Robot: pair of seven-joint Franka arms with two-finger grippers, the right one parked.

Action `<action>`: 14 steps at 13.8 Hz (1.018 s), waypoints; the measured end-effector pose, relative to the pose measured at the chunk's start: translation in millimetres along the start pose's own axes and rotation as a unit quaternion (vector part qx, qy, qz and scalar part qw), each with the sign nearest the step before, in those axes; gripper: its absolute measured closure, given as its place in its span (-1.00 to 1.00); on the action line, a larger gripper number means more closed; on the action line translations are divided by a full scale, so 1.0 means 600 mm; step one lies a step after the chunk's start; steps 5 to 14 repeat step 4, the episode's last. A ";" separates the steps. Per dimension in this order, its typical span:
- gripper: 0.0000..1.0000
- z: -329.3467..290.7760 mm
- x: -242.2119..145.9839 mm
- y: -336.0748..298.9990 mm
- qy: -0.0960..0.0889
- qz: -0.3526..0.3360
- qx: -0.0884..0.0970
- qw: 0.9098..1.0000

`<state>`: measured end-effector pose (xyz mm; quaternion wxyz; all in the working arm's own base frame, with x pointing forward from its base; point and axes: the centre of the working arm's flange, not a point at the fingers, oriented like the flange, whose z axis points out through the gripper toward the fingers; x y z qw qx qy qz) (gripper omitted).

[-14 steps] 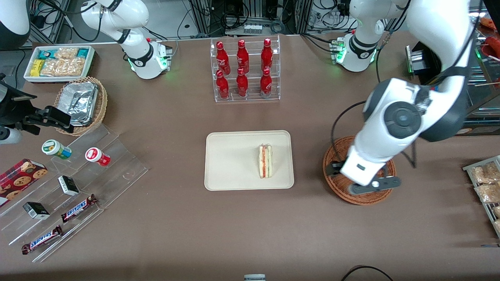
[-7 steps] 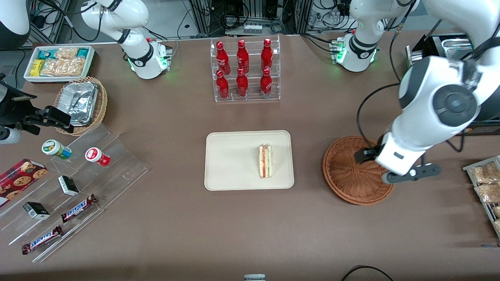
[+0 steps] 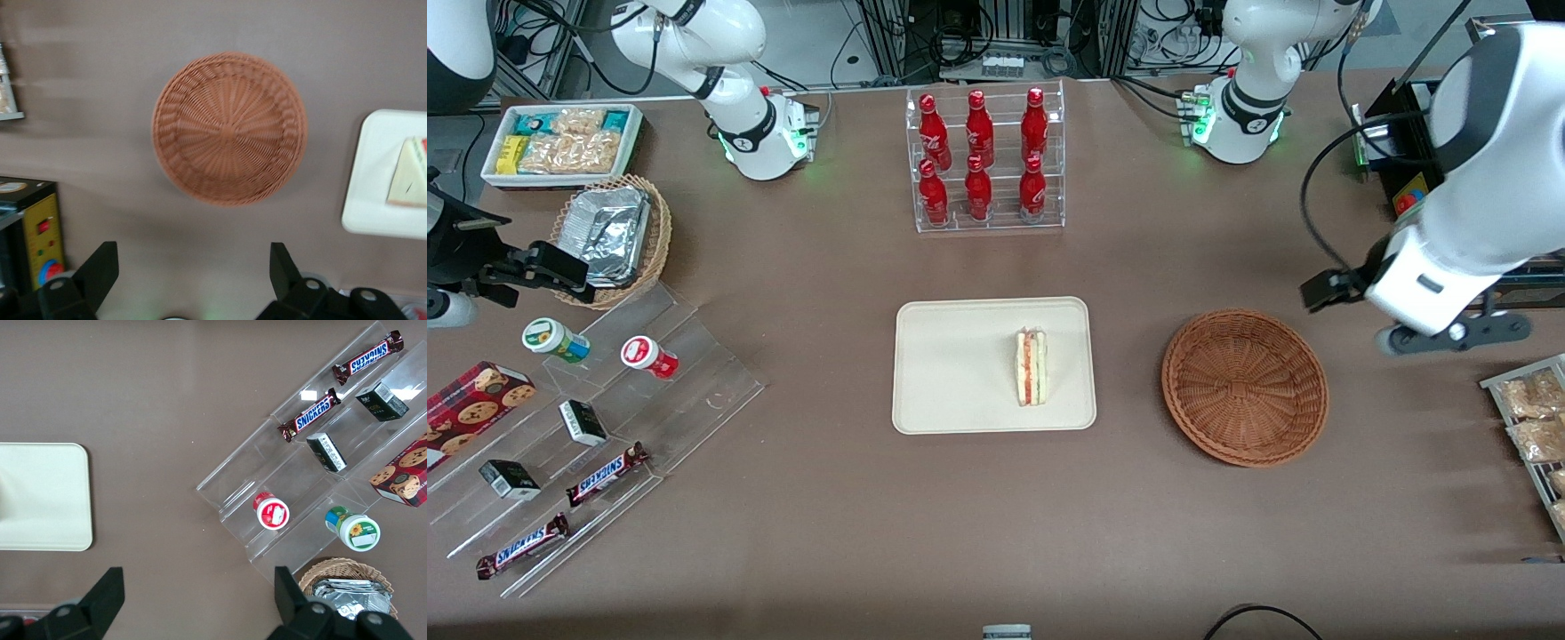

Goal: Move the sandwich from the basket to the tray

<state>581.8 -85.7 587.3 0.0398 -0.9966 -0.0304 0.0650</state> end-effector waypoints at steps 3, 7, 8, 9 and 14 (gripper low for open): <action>-1.00 -0.040 -0.044 -0.060 -0.015 0.025 0.002 1.000; -1.00 -0.050 -0.057 -0.071 -0.019 0.029 0.002 0.999; -1.00 -0.050 -0.057 -0.071 -0.019 0.029 0.002 0.999; -1.00 -0.050 -0.057 -0.071 -0.019 0.029 0.002 0.999; -1.00 -0.050 -0.057 -0.071 -0.019 0.029 0.002 0.999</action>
